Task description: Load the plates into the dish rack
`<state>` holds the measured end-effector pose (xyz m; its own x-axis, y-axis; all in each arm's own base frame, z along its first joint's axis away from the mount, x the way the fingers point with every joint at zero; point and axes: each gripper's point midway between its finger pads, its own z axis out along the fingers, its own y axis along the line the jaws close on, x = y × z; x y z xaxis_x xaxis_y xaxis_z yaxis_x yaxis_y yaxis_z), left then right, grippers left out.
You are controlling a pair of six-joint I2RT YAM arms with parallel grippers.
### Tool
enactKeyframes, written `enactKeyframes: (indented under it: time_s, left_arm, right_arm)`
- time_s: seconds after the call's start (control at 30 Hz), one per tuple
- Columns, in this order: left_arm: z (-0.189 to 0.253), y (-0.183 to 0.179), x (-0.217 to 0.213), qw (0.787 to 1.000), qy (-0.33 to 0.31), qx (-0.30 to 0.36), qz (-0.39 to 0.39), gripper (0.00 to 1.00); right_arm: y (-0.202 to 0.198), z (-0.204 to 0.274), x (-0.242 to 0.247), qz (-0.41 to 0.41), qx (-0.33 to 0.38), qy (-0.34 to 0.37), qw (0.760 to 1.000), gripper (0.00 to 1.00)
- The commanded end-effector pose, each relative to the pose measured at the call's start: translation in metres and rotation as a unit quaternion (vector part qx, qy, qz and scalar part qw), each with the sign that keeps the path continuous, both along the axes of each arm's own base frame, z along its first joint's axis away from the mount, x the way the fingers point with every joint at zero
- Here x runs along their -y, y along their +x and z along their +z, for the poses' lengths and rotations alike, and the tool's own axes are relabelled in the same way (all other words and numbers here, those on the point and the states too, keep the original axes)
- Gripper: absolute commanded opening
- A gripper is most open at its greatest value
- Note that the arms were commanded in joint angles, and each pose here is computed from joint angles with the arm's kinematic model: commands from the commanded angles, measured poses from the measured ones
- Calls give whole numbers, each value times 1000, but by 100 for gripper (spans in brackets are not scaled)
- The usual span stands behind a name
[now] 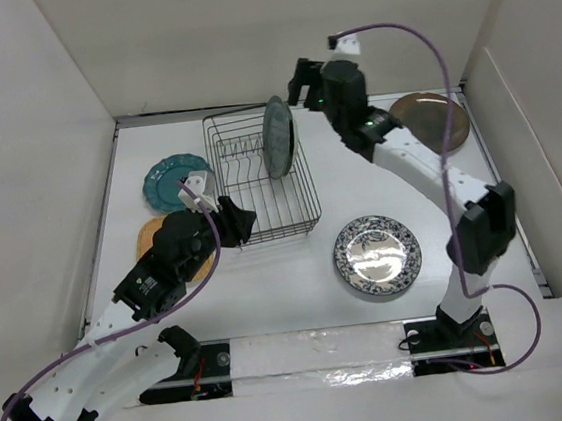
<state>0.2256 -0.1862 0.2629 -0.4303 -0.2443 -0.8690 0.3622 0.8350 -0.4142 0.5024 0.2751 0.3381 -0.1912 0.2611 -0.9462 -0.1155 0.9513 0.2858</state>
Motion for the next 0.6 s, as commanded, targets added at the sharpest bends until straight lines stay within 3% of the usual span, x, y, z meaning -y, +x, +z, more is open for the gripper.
enactKeyframes:
  time_s: [0.0,0.1,0.13,0.17,0.3,0.37,0.4,0.43,0.5,0.53,0.57]
  left_arm:
    - [16,2,2,1000,-16,24,-4,40]
    - [16,2,2,1000,-17,25,-5,40]
    - [16,1,3,1000,-18,25,-7,40]
    - [16,1,3,999,-18,26,-7,40]
    - [17,1,3,999,-19,27,-8,40]
    - [16,1,3,999,-18,25,-8,40]
    - [16,1,3,999,-18,25,-8,40]
    - [16,1,3,999,-18,25,-8,40]
    - [16,1,3,1000,-17,25,-8,40]
    - [16,1,3,1000,-17,24,-8,40]
    - [14,2,4,1000,-15,23,-8,40]
  right_arm:
    - [-18,84,51,-8,77,129,989,85]
    - [-20,67,125,-78,83,187,976,36]
    - [-18,30,148,-107,54,189,975,4]
    - [-17,14,169,-132,42,195,971,0]
    - [-19,-70,286,-256,-10,257,932,0]
    - [-22,-94,309,-275,-21,274,921,8]
    - [-27,-119,320,-289,-39,276,916,14]
    - [-29,-129,336,-308,-44,276,909,30]
    - [-33,-149,352,-335,-58,278,898,46]
    - [-32,-166,358,-343,-72,281,893,58]
    - [-33,-175,368,-354,-80,288,886,62]
